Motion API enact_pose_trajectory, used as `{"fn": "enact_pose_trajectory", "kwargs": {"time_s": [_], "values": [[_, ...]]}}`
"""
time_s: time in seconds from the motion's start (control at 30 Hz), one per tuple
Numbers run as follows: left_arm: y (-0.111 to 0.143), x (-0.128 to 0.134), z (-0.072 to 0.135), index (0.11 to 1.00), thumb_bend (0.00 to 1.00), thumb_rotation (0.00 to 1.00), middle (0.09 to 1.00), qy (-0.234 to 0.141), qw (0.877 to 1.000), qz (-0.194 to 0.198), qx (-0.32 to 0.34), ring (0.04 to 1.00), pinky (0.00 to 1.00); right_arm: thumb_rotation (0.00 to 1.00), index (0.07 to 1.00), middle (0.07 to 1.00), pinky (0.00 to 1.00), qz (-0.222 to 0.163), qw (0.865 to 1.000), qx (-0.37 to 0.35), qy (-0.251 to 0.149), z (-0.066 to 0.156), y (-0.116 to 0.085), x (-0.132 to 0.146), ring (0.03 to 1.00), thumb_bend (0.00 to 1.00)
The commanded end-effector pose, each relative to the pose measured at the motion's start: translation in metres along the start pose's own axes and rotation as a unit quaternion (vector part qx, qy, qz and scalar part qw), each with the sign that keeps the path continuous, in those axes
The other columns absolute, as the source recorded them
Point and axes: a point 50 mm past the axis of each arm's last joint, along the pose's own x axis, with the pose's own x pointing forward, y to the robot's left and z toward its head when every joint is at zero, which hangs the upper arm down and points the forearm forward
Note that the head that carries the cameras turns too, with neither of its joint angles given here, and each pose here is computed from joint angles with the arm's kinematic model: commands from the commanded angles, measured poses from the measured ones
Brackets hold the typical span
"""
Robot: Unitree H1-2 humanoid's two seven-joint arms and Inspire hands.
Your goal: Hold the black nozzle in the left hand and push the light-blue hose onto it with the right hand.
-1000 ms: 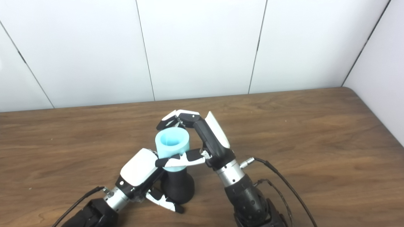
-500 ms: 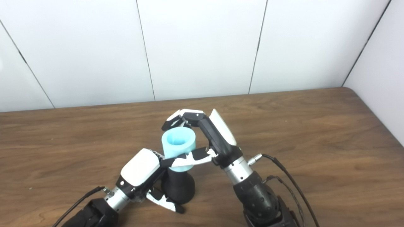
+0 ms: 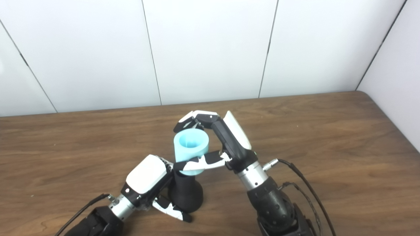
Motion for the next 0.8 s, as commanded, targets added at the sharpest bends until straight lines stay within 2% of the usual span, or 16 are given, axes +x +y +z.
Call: {"fn": "enact_pose_trajectory", "kwargs": {"time_s": [0.0, 0.13, 0.27, 0.43, 0.53, 0.67, 0.77], "values": [[-0.066, -0.047, 0.021, 0.482, 0.52, 0.04, 0.222, 0.027, 0.993, -0.105, -0.048, 0.144, 0.09, 0.0, 0.528, 0.453, 0.21, -0.017, 0.999, -0.006, -0.034, 0.007, -0.005, 0.006, 0.268, 0.52], [-0.066, -0.046, 0.022, 0.482, 0.52, 0.04, 0.222, 0.026, 0.993, -0.102, -0.048, 0.143, 0.09, 0.0, 0.526, 0.453, 0.21, -0.012, 1.0, -0.001, -0.028, 0.002, 0.002, 0.003, 0.271, 0.52], [-0.066, -0.045, 0.024, 0.482, 0.52, 0.04, 0.218, 0.027, 0.993, -0.102, -0.047, 0.141, 0.09, 0.0, 0.527, 0.452, 0.19, -0.025, 0.999, -0.001, -0.026, -0.002, 0.008, 0.001, 0.264, 0.52], [-0.064, -0.045, 0.026, 0.482, 0.52, 0.04, 0.217, 0.029, 0.993, -0.102, -0.047, 0.142, 0.09, 0.0, 0.529, 0.451, 0.24, -0.042, 0.999, 0.01, -0.027, -0.005, 0.018, -0.001, 0.309, 0.52], [-0.064, -0.045, 0.026, 0.482, 0.52, 0.04, 0.214, 0.03, 0.993, -0.099, -0.05, 0.14, 0.09, 0.0, 0.531, 0.449, 0.22, -0.047, 0.998, 0.009, -0.029, -0.006, 0.023, -0.002, 0.283, 0.52], [-0.064, -0.044, 0.026, 0.482, 0.52, 0.04, 0.212, 0.029, 0.994, -0.099, -0.048, 0.138, 0.08, 0.0, 0.531, 0.45, 0.24, -0.048, 0.998, 0.017, -0.026, -0.008, 0.029, -0.004, 0.3, 0.52], [-0.064, -0.044, 0.026, 0.481, 0.52, 0.04, 0.213, 0.029, 0.994, -0.097, -0.05, 0.138, 0.08, 0.0, 0.533, 0.446, 0.19, -0.051, 0.998, 0.02, -0.03, -0.009, 0.035, -0.005, 0.247, 0.52]]}}
